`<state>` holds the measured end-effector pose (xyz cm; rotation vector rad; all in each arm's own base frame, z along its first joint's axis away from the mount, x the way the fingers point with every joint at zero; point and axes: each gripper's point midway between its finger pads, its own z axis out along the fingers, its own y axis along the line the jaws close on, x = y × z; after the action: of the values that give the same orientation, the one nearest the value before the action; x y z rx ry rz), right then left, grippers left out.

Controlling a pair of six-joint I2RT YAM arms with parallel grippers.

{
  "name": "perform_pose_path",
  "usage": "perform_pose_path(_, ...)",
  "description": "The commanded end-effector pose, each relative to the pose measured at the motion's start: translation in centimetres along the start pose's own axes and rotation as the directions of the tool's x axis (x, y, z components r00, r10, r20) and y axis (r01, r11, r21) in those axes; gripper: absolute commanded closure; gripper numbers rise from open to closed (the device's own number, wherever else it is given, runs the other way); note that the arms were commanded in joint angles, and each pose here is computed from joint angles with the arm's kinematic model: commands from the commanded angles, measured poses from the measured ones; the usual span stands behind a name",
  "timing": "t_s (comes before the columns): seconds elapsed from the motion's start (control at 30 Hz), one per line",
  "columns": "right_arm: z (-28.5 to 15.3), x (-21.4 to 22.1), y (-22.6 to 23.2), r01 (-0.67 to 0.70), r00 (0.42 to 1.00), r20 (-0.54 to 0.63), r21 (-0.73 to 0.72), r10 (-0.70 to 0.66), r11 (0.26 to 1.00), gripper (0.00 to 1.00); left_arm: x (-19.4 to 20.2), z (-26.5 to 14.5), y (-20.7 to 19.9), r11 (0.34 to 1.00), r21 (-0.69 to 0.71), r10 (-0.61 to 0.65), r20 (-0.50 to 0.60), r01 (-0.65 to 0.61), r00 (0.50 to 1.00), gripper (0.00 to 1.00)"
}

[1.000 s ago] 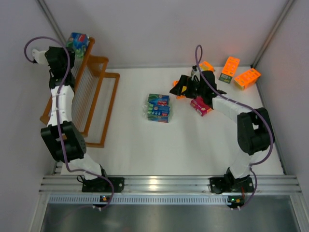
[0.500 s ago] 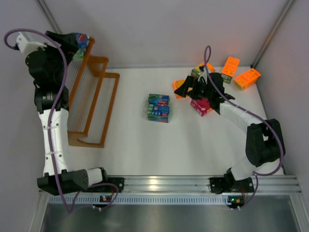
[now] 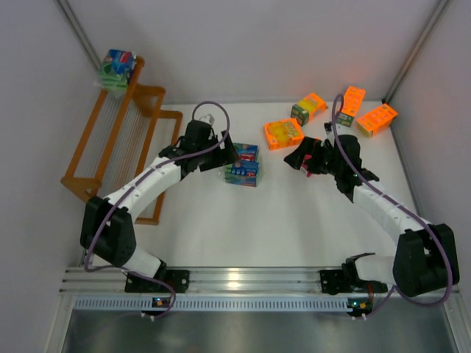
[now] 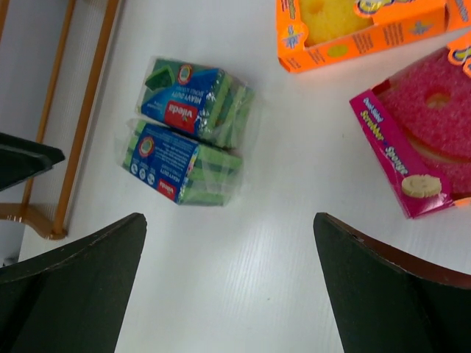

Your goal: Place and organize the cleaning sponges onto the shelf

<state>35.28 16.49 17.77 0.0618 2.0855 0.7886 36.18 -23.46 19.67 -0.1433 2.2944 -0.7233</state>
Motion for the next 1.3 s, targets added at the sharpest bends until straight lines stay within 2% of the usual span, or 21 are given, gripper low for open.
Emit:
perform_pose_path(0.0, -0.2, 1.6, 0.5, 0.018, 1.0, -0.01, -0.077, -0.019, 0.997, 0.01, -0.3, 0.5, 1.2, 1.0, -0.019, -0.002, 0.028, 0.003, 1.0, 0.11)
perform_pose_path(0.07, 0.0, 2.0, 1.0, 0.026, 1.0, -0.003, -0.108, -0.027, 0.994, 0.01, 0.8, 2.0, 1.7, 0.999, 0.02, -0.046, -0.025, 0.046, 0.999, 0.11)
perform_pose_path(0.3, 1.0, 2.6, 1.2, 0.1, 0.995, 0.005, -0.145, -0.101, 0.984, 0.01, 0.1, 3.1, 5.1, 0.998, 0.05, -0.048, 0.051, 0.046, 0.998, 0.14)
perform_pose_path(0.4, 2.3, 2.7, 1.5, 0.083, 0.996, -0.015, -0.138, -0.086, 0.987, 0.01, -0.3, 3.1, 7.8, 0.987, 0.085, -0.142, 0.06, 0.137, 0.988, 0.17)
perform_pose_path(0.47, 3.2, 3.0, 2.2, 0.023, 0.999, -0.024, -0.136, -0.026, 0.99, 0.01, -1.0, 3.1, 9.5, 0.977, 0.088, -0.2, 0.074, 0.194, 0.977, 0.19)
perform_pose_path(0.53, 3.6, 2.7, 3.4, -0.066, 0.998, 0.0, -0.179, 0.067, 0.982, 0.01, -0.9, 3.1, 9.0, 0.974, 0.134, -0.193, 0.064, 0.184, 0.979, 0.2)
perform_pose_path(0.67, 4.4, 4.4, 2.8, -0.187, 0.982, 0.004, -0.186, 0.191, 0.965, 0.0, -0.3, 3.7, 8.2, 0.97, 0.18, -0.179, 0.058, 0.166, 0.982, 0.2)
perform_pose_path(0.87, 7.0, 5.4, 2.3, -0.172, 0.985, -0.036, -0.107, 0.169, 0.979, 0.01, 0.3, 4.8, 9.0, 0.975, 0.181, -0.144, 0.059, 0.132, 0.988, 0.21)
perform_pose_path(1.1, 9.1, 5.7, 2.2, -0.273, 0.962, -0.046, -0.089, 0.269, 0.958, 0.01, 1.5, 6.2, 9.1, 0.963, 0.215, -0.172, 0.018, 0.164, 0.985, 0.22)
perform_pose_path(1.27, 10.5, 6.2, 3.2, -0.219, 0.974, -0.078, -0.061, 0.214, 0.974, 0.01, 1.4, 6.5, 9.2, 0.964, 0.22, -0.159, 0.013, 0.152, 0.987, 0.22)
